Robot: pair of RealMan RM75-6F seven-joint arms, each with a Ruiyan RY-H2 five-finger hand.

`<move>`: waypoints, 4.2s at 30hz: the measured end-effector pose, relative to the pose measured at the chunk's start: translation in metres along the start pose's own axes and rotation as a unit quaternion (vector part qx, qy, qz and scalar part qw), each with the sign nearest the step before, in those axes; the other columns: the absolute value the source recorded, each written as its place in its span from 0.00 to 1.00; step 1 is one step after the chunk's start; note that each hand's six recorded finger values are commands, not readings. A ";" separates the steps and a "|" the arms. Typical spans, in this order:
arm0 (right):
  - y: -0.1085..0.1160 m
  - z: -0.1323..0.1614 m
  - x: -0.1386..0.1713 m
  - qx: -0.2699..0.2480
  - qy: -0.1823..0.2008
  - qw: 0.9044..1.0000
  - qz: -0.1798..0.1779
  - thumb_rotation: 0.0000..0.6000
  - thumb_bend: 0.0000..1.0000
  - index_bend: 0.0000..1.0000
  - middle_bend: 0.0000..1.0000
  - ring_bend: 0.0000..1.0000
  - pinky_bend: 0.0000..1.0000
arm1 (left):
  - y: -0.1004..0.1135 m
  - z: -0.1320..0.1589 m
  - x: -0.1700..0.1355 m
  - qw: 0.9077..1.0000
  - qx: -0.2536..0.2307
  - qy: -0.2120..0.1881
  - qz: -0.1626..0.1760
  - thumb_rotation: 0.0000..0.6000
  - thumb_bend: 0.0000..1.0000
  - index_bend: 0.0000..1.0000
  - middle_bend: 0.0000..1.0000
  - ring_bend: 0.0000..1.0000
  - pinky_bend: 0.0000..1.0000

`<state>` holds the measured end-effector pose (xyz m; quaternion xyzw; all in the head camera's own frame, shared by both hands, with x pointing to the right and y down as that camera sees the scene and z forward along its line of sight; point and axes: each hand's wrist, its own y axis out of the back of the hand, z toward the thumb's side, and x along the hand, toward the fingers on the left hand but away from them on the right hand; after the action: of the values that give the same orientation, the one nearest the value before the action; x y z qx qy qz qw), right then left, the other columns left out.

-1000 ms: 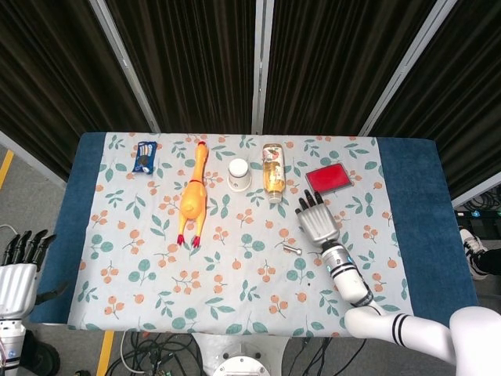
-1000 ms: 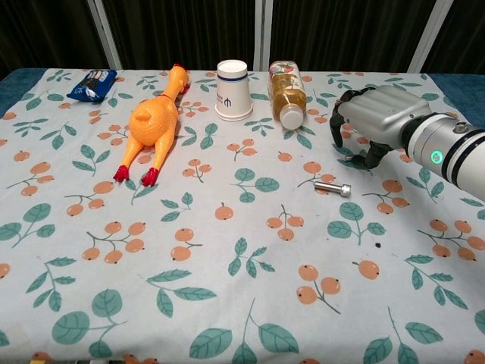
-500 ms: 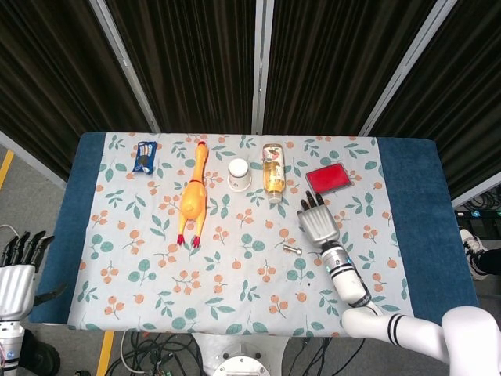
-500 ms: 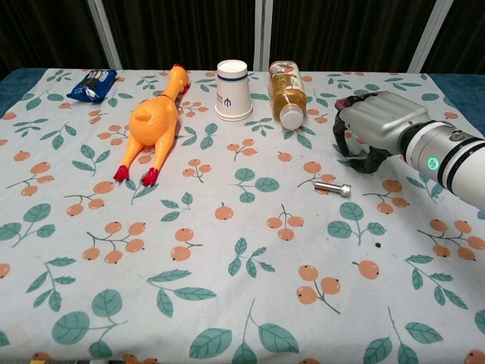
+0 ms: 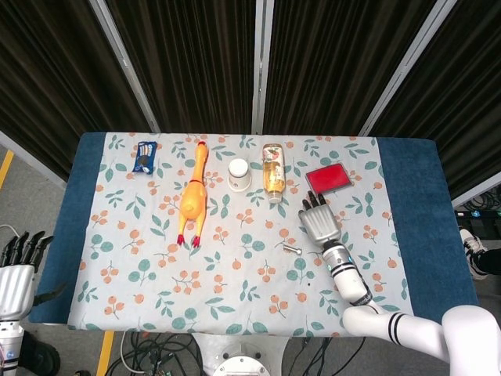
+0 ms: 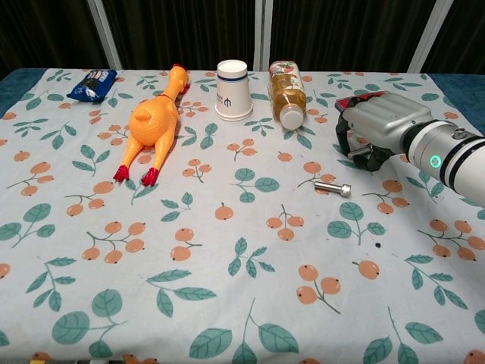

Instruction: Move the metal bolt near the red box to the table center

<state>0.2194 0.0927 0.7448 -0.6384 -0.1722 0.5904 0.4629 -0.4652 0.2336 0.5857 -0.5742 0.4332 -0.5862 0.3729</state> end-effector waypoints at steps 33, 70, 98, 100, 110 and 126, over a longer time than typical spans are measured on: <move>0.007 -0.054 -0.002 -0.333 -0.019 0.943 0.016 1.00 0.38 0.54 0.23 0.04 0.07 | -0.002 0.004 0.003 1.000 0.006 -0.002 -0.007 1.00 0.06 0.15 0.09 0.00 0.00; 0.068 -0.015 0.061 -0.146 0.098 0.983 -0.058 1.00 0.39 0.38 0.24 0.06 0.10 | 0.004 0.010 0.003 1.000 0.010 -0.012 0.002 1.00 0.06 0.15 0.09 0.00 0.00; 0.024 0.052 0.039 -0.030 0.092 0.994 0.047 1.00 0.28 0.42 0.15 0.00 0.00 | -0.001 0.004 -0.002 1.000 0.000 -0.008 0.000 1.00 0.06 0.15 0.09 0.00 0.00; 0.021 0.052 0.040 -0.027 0.090 0.994 0.051 1.00 0.24 0.42 0.15 0.00 0.00 | -0.001 0.004 -0.002 1.000 0.000 -0.008 0.000 1.00 0.06 0.15 0.09 0.00 0.00; 0.017 0.056 0.047 -0.024 0.095 0.994 0.056 1.00 0.23 0.45 0.16 0.00 0.00 | -0.001 0.003 -0.003 1.000 0.000 -0.008 -0.001 1.00 0.06 0.15 0.09 0.00 0.00; 0.012 0.052 0.062 -0.017 0.108 0.992 0.057 1.00 0.26 0.50 0.17 0.00 0.00 | -0.002 0.003 -0.004 1.000 -0.002 -0.007 0.000 1.00 0.06 0.15 0.09 0.00 0.00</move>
<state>0.1833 0.1538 0.7047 -0.7148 -0.0947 0.5406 0.4333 -0.4619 0.2375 0.5864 -0.5790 0.4314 -0.5817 0.3746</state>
